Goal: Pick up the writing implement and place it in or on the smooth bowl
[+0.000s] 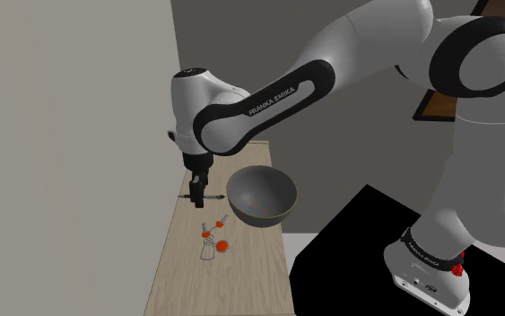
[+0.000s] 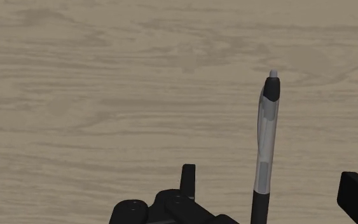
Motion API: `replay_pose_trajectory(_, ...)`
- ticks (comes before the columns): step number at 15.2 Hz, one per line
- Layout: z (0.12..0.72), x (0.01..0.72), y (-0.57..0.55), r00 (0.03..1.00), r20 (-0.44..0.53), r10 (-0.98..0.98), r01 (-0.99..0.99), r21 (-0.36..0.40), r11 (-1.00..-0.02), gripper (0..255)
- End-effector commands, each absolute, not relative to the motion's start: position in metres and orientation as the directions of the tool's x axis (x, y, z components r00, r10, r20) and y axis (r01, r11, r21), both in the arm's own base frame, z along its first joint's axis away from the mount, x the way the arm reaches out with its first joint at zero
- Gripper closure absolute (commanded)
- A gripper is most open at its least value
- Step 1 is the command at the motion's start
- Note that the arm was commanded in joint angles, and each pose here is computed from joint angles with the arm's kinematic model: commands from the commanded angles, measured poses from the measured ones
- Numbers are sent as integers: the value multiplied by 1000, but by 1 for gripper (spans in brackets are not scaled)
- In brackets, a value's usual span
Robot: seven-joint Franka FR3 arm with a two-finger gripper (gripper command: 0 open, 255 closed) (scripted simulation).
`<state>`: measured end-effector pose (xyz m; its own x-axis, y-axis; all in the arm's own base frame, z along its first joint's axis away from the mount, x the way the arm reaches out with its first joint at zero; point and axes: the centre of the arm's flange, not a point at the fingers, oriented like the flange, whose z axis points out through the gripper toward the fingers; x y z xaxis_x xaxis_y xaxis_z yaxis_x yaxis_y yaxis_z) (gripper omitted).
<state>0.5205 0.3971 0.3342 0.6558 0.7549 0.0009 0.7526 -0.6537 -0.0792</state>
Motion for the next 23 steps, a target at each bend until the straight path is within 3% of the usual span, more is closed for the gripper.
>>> replay_pose_trajectory(1, 334, 521, 397, 656, 1, 755, 753, -79, -654, 0)
replay_pose_trajectory(3, 334, 521, 397, 656, 1, 755, 753, -79, -654, 0)
replay_pose_trajectory(4, 334, 521, 397, 656, 1, 755, 753, -79, -654, 255)
replay_pose_trajectory(13, 334, 521, 397, 656, 1, 755, 753, -79, -654, 255)
replay_pose_trajectory(23, 387, 521, 397, 656, 1, 755, 753, -79, -654, 255)
